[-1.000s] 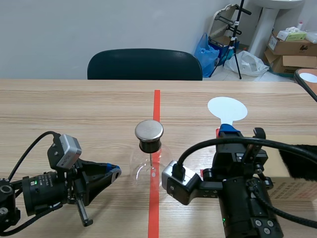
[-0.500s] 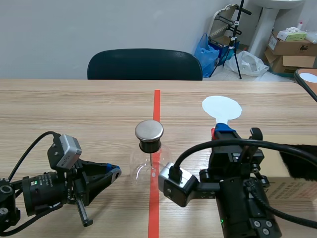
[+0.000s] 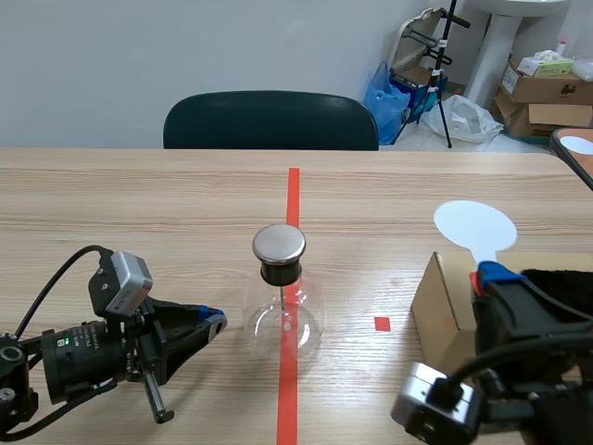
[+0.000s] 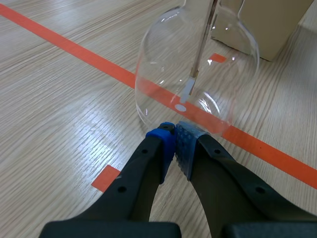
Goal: Do the electroscope experiment
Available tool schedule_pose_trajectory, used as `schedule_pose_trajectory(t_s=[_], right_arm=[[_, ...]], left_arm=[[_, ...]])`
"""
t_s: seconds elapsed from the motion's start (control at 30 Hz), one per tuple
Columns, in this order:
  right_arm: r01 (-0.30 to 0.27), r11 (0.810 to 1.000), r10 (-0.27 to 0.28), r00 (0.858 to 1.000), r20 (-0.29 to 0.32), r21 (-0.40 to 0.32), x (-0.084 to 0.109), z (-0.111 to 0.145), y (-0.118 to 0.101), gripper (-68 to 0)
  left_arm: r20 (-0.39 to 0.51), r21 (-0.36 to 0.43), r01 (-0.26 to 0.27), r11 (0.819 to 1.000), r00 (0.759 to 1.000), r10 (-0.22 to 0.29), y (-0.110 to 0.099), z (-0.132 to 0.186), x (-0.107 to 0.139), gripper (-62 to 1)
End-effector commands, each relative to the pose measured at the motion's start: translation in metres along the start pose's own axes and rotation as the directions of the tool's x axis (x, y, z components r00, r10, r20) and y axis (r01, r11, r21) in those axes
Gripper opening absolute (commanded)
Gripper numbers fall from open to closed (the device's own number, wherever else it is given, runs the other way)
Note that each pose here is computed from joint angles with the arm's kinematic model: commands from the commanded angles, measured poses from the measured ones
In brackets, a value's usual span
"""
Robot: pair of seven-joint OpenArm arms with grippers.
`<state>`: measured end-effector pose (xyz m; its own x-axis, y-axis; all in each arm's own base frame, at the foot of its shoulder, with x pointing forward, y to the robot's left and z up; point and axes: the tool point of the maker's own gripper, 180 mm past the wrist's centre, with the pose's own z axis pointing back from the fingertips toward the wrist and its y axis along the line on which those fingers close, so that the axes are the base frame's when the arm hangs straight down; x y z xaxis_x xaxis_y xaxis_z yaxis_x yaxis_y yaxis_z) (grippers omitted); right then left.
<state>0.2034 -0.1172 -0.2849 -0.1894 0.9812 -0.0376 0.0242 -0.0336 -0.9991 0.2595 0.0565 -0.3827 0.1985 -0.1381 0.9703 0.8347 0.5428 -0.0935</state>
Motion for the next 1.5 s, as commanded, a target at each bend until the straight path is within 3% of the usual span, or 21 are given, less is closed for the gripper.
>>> schedule_pose_trajectory(t_s=[0.0, 0.27, 0.4, 0.67, 0.97, 1.07, 1.17, 1.27, 1.47], right_arm=[[0.004, 0.998, -0.005, 1.000, -0.007, -0.065, -0.006, 0.000, -0.014, -66.5], [0.006, 1.000, -0.007, 0.999, -0.036, -0.021, -0.042, 0.020, -0.010, -66.4], [0.022, 0.999, -0.023, 0.998, -0.050, -0.035, -0.057, 0.026, -0.016, -66.4], [0.021, 0.997, -0.025, 0.998, -0.060, -0.079, -0.072, 0.037, -0.026, -66.4], [0.034, 0.998, -0.038, 0.996, -0.086, -0.044, -0.087, 0.047, -0.001, -66.4], [0.026, 0.999, -0.030, 0.994, -0.109, -0.037, -0.096, 0.045, 0.006, -66.4], [0.010, 1.000, -0.012, 0.993, -0.116, -0.020, -0.101, 0.043, 0.013, -66.4], [-0.001, 1.000, 0.002, 0.993, -0.121, 0.014, -0.103, 0.044, 0.025, -66.4], [-0.002, 0.997, 0.012, 0.992, -0.129, 0.075, -0.105, 0.047, 0.048, -66.4]], left_arm=[[0.049, -0.002, 0.010, 1.000, 0.999, -0.010, 0.003, -0.005, 0.016, -58.1], [0.051, -0.003, 0.017, 1.000, 0.999, -0.017, 0.004, 0.016, 0.019, -58.2], [0.133, -0.038, 0.033, 0.999, 0.991, -0.027, -0.010, 0.043, 0.039, -58.2], [0.231, -0.155, 0.024, 0.988, 0.973, 0.013, -0.051, 0.105, 0.082, -58.2], [0.255, -0.272, 0.130, 0.954, 0.965, -0.059, -0.114, 0.126, 0.119, -58.2], [0.276, -0.262, 0.145, 0.954, 0.959, -0.070, -0.124, 0.127, 0.132, -58.2], [0.231, -0.239, 0.178, 0.955, 0.965, -0.122, -0.126, 0.118, 0.131, -57.4], [0.175, -0.238, 0.183, 0.954, 0.974, -0.143, -0.130, 0.111, 0.125, -44.4], [0.226, -0.190, 0.144, 0.971, 0.969, -0.100, -0.125, 0.109, 0.136, -3.8]])
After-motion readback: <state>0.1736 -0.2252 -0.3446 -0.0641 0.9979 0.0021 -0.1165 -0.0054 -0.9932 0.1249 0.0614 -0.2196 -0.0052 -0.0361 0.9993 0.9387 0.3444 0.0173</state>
